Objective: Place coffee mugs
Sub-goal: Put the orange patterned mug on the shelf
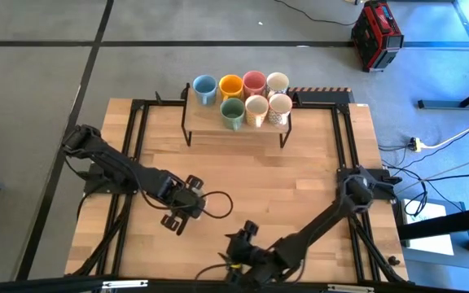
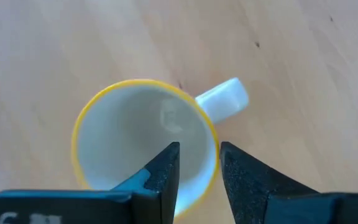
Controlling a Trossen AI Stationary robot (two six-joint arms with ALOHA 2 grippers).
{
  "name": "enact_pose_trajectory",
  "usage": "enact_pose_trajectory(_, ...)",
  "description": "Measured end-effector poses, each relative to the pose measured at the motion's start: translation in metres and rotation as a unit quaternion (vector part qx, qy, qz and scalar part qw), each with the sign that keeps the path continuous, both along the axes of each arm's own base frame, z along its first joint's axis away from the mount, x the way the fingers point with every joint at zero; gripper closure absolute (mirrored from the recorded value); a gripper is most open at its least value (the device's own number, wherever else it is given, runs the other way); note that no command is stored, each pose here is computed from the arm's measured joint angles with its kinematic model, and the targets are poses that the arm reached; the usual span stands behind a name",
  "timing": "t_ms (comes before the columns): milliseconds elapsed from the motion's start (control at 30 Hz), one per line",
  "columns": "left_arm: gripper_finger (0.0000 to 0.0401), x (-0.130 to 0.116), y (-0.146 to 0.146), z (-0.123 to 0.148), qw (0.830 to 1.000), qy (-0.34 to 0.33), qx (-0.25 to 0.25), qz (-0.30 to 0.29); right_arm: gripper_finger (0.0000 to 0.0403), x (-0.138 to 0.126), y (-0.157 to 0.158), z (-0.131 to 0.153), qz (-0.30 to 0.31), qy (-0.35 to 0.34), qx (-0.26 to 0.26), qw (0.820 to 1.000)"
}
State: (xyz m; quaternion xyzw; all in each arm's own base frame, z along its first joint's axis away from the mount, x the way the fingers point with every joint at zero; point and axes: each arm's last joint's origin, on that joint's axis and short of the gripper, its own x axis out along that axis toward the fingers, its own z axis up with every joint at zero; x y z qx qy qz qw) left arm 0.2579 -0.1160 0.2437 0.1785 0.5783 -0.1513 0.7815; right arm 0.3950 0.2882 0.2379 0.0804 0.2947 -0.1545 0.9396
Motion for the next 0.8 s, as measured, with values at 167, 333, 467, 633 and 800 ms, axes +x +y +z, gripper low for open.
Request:
enact_pose_trajectory(167,0.0290,-0.001,0.000,0.031,0.996,-0.018,-0.006,0.091,0.0148,-0.035,-0.018,0.048,0.027,0.047,-0.064,0.996)
enact_pose_trajectory(333,0.0290,-0.009,-0.009,0.066,0.968,-0.105,-0.037,0.224,0.0148,-0.071,-0.041,0.081,0.050,0.117,-0.157,0.979)
enact_pose_trajectory(467,0.0290,-0.021,-0.022,0.077,0.923,-0.177,-0.071,0.334,0.0148,-0.099,-0.058,0.086,0.064,0.168,-0.221,0.959)
enact_pose_trajectory(633,0.0290,-0.040,-0.046,0.080,0.864,-0.244,-0.113,0.426,0.0149,-0.143,-0.089,0.078,0.073,0.156,-0.208,0.963)
enact_pose_trajectory(800,0.0290,-0.055,-0.072,0.075,0.793,-0.290,-0.177,0.506,0.0149,-0.187,-0.126,0.049,0.102,0.079,-0.091,0.987)
